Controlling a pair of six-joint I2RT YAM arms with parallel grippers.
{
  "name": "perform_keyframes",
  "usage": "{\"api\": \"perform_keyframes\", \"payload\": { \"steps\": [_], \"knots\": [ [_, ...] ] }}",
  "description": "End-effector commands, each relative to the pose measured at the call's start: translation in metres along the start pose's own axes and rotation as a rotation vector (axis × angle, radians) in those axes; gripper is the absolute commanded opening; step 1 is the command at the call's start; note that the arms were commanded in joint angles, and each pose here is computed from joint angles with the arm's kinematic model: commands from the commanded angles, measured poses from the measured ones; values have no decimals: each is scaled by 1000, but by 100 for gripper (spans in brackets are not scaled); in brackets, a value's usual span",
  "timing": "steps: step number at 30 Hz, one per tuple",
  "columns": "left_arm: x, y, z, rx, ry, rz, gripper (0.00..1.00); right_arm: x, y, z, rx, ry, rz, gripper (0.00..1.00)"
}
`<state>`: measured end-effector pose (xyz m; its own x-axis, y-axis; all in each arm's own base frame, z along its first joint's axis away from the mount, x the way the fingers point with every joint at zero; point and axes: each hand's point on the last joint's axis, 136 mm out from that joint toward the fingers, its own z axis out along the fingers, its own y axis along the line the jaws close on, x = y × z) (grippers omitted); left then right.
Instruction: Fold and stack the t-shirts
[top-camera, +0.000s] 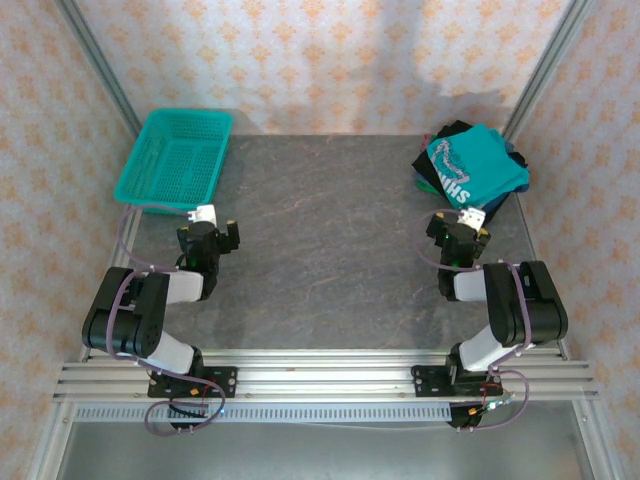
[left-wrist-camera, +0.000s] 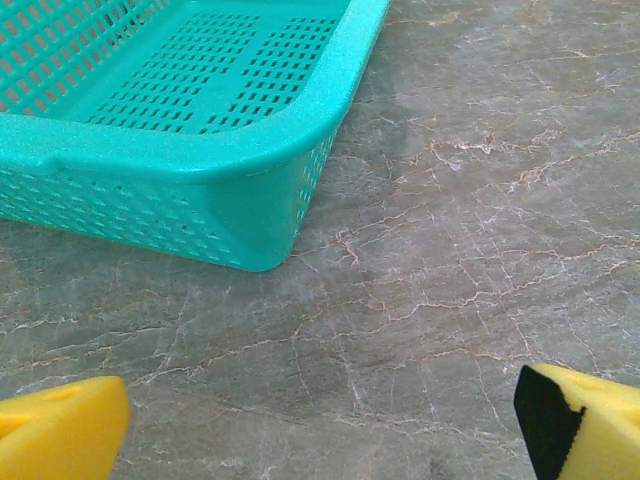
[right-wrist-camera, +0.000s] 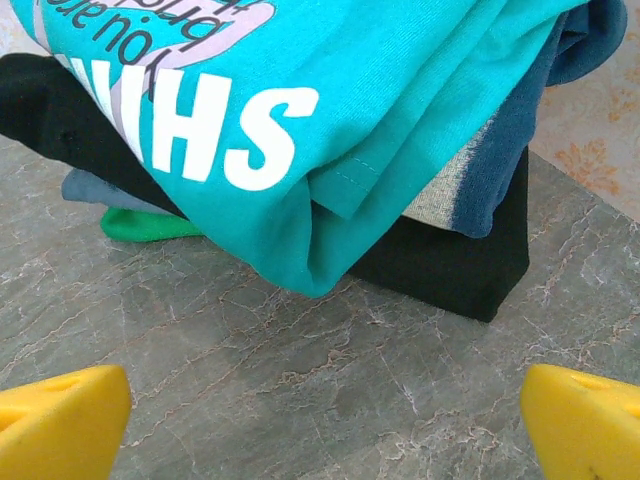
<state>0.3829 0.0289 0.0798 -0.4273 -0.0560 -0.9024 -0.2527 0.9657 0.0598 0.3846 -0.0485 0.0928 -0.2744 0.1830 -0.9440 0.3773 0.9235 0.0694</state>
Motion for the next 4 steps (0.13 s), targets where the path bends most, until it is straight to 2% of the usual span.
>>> {"api": "perform_keyframes", "payload": {
  "steps": [1, 4],
  "knots": [
    [-17, 3, 0, -6, -54, -4, 100, -3, 0, 0, 8, -12, 1, 99],
    [-17, 3, 0, -8, -53, -3, 100, -4, -2, -3, 7, -30, 9, 99]
  ]
}}
